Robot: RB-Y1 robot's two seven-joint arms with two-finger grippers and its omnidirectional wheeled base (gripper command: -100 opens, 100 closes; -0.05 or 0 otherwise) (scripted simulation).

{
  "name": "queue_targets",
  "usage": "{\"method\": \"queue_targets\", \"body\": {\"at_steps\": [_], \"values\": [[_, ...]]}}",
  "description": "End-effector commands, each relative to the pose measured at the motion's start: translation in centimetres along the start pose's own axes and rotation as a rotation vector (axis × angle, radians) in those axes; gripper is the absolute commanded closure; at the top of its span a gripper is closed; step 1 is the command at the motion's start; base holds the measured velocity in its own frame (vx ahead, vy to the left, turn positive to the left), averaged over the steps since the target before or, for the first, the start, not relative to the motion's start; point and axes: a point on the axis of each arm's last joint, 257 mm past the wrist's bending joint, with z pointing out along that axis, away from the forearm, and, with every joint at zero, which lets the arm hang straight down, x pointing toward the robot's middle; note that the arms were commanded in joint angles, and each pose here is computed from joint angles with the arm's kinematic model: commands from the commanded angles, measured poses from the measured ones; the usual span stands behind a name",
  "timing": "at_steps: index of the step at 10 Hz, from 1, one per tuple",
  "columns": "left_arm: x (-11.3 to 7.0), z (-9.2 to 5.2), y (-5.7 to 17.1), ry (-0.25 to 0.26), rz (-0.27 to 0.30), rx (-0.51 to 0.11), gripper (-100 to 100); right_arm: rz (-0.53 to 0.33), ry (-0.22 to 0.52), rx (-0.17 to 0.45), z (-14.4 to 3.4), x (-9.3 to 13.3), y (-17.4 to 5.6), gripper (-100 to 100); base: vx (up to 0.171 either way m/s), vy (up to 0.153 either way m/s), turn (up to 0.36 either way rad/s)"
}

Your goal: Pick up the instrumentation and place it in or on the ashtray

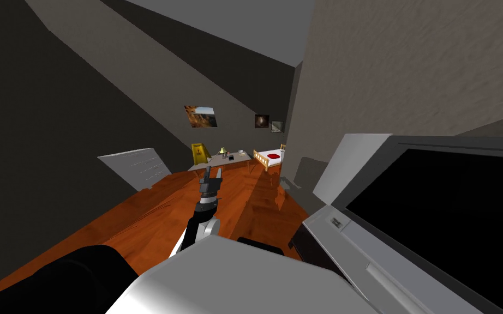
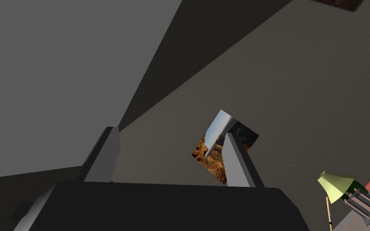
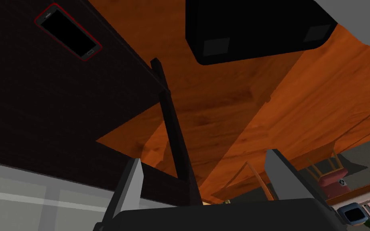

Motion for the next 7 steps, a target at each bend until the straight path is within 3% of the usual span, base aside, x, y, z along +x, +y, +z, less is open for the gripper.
{"method": "queue_targets", "body": {"at_steps": [1,4,7], "values": [[0.0,0.0,0.0,0.0,0.0,0.0,0,-0.071,0.092,0.046,-2.2,2.8,-2.8,-100,0.144,-0.079,0.233],[0.0,0.0,0.0,0.0,0.0,0.0,0,-0.15,0.21,0.107,-5.2,6.3,-6.6,-100,0.152,-0.106,0.149],[0.0,0.0,0.0,0.0,0.0,0.0,0,-0.144,0.227,0.127,-5.9,7.0,-7.4,-100,0.035,-0.016,0.02]]}}
